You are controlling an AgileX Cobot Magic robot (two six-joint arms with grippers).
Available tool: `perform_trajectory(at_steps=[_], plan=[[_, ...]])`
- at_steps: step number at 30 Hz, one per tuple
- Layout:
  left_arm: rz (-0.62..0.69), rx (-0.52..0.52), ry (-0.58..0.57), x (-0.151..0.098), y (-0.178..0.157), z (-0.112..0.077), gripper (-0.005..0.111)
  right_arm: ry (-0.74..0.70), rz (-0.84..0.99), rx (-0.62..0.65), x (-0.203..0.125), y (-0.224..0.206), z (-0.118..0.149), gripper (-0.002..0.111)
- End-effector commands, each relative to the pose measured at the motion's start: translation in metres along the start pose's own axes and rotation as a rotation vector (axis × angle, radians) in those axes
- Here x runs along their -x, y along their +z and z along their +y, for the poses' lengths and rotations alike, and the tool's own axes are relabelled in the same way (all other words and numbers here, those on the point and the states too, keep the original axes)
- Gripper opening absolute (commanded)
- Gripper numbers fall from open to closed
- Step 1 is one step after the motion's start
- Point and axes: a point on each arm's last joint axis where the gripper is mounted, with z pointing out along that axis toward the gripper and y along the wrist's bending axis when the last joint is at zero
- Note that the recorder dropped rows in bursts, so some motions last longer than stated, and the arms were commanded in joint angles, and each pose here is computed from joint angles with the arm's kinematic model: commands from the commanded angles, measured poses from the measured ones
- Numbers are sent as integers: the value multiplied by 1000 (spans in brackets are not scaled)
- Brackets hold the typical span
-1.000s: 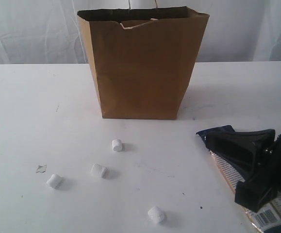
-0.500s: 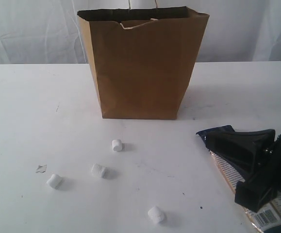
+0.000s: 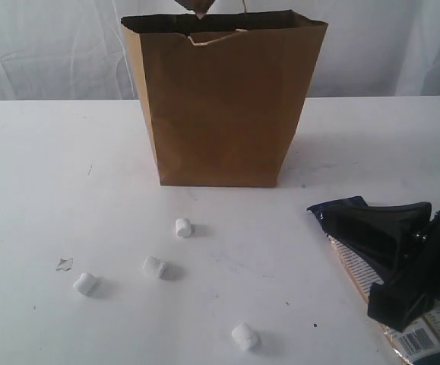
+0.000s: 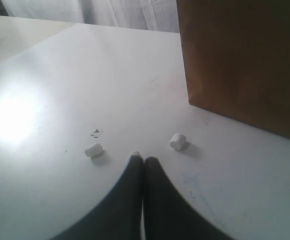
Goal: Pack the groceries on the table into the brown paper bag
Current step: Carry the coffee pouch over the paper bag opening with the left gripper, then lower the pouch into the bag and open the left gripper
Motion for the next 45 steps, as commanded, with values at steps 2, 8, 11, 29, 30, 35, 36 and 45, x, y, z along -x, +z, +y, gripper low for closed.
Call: perform_trajectory(at_steps=[2,8,11,29,30,35,36,45], plan=[[-80,0,-24,7,1,1,0,-2,6,-12,-1,0,-1,0],[-74,-23,-19,-1,12,2,0,-3,4,-32,-1,0,-3,0],[-82,-35,-19,-3,19,0,0,-3,4,-32,-1,0,-3,0],[-87,-59,68,-12,27,3,0,25,5,-18,-1,0,-2,0],[-88,-54,69,-12,26,4,0,24,6,-16,-1,0,-1,0],[-90,-58,72,-12,27,4,0,25,8,1,-1,0,0,0],[-90,-58,72,-12,27,4,0,25,8,1,-1,0,0,0],[-63,-95,67,-20,31,3,2,25,8,1,-1,0,0,0]])
